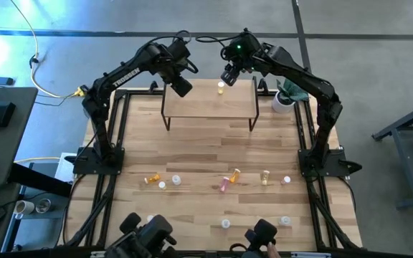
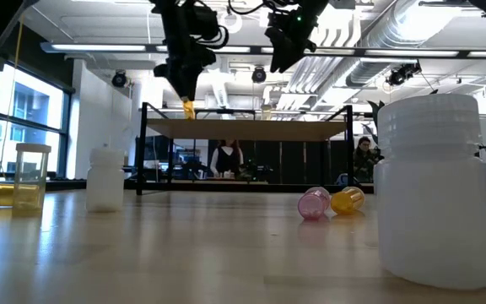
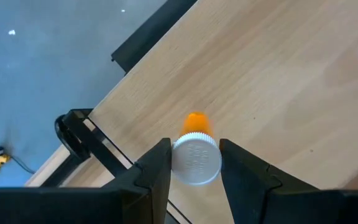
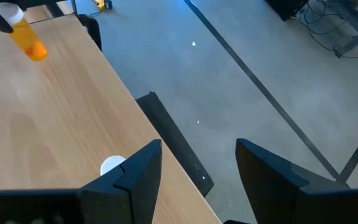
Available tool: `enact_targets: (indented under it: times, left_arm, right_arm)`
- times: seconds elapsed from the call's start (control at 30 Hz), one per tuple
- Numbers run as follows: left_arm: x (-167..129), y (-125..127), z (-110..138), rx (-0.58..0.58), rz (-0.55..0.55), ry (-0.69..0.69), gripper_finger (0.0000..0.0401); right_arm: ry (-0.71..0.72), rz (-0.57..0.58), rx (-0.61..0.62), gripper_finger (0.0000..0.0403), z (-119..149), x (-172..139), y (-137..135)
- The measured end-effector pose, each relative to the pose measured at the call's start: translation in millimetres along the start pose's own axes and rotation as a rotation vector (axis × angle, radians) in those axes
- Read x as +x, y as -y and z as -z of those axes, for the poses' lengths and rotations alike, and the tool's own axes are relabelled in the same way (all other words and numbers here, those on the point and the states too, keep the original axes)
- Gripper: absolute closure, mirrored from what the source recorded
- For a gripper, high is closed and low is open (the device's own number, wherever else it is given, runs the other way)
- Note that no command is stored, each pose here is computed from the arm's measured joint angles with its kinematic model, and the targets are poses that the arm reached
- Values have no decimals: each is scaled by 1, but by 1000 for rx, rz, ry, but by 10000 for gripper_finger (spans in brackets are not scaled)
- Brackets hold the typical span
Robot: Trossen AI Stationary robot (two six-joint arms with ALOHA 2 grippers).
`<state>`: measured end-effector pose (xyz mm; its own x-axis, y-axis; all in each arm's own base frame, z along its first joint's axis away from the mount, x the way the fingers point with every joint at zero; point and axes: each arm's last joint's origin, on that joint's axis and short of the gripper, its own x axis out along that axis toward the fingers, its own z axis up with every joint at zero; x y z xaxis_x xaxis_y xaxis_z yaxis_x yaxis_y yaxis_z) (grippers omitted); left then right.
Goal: Pick and place medicine bottles onto shelf by color
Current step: Put the top left orange pill bottle on the shelf
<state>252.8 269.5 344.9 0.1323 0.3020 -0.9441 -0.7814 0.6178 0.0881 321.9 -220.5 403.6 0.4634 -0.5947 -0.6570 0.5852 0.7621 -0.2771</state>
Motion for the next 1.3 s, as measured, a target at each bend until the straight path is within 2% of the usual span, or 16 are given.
enact_targets:
  times: [0.37,0.83,1.3]
  left_arm:
    - [14,1,-2,-8,-10,-56,286]
    - [16,1,-4,-11,-3,-46,284]
    - [18,2,-6,-4,2,-34,237]
  right_arm:
    - [0,0,0,206,0,0,0]
    - [0,0,0,206,0,0,0]
    - [0,0,0,206,0,0,0]
